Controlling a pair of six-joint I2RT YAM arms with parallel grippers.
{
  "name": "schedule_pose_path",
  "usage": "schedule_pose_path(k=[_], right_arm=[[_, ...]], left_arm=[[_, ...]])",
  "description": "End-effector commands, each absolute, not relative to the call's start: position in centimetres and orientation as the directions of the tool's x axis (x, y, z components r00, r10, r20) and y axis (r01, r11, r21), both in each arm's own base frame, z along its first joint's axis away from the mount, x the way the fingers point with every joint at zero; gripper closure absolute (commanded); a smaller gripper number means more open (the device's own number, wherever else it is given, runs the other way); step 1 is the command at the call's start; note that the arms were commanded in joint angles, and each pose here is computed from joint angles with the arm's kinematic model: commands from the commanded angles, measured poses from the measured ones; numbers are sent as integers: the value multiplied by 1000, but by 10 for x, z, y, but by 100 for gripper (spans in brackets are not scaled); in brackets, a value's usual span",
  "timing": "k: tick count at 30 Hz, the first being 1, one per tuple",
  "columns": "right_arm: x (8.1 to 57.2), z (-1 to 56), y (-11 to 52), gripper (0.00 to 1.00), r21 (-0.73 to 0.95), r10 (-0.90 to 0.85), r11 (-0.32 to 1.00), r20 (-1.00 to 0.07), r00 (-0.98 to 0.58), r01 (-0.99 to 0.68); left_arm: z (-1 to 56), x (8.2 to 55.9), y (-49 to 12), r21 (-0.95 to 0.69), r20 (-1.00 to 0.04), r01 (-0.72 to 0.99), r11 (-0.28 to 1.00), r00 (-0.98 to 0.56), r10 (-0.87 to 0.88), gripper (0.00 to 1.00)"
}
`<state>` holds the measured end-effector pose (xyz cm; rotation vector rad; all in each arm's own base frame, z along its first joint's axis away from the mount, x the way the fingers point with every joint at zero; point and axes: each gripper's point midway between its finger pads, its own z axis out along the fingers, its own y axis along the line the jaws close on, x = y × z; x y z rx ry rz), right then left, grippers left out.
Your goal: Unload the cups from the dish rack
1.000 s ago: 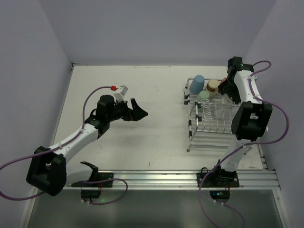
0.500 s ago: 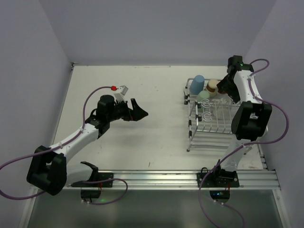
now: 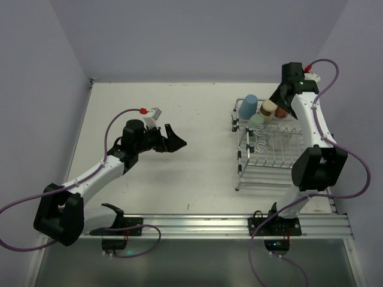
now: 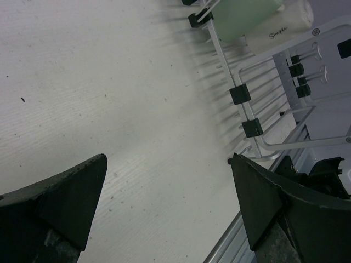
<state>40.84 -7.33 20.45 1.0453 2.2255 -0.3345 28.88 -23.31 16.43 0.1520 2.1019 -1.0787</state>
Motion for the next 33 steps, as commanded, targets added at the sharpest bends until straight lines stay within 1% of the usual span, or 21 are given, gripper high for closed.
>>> schedule_pose_path(k=[1,3,5,6,9,11,12,17,25,33], right_arm=[[422,262,-48,1,4,416,752,-779,-469,660],[429,279,-27,1,9,366,800,-799,-478,599],[431,283,-15,1,8,343,836,-788,-511,548],[433,285,-4,1,43,348,863,-772,-531,503],[435,284,7,1,50,327,896,-747,-579,441],[438,278,14,1,52,318,910,-723,-613,411],[434,271,21,1,55,308,924,-693,-652,379],[422,244,29,1,21,282,940,-606,-744,340],[409,210,47,1,57,208,975,-557,-804,213],[405,187,53,1,65,187,982,-504,-843,178]], left_arm=[[173,293,-234,-636,-698,443,632,-679,-226,0],[173,295,-233,-631,-699,437,640,-678,-227,0],[173,296,-231,-624,-701,433,650,-678,-221,0],[175,296,-232,-622,-704,436,650,-676,-220,0],[178,296,-231,-620,-708,440,649,-670,-222,0],[178,296,-231,-621,-707,438,650,-671,-224,0],[179,296,-231,-621,-708,439,650,-670,-224,0],[181,297,-231,-616,-714,444,650,-664,-223,0],[180,296,-231,-613,-715,449,650,-665,-215,0],[178,296,-231,-610,-717,449,653,-665,-212,0]])
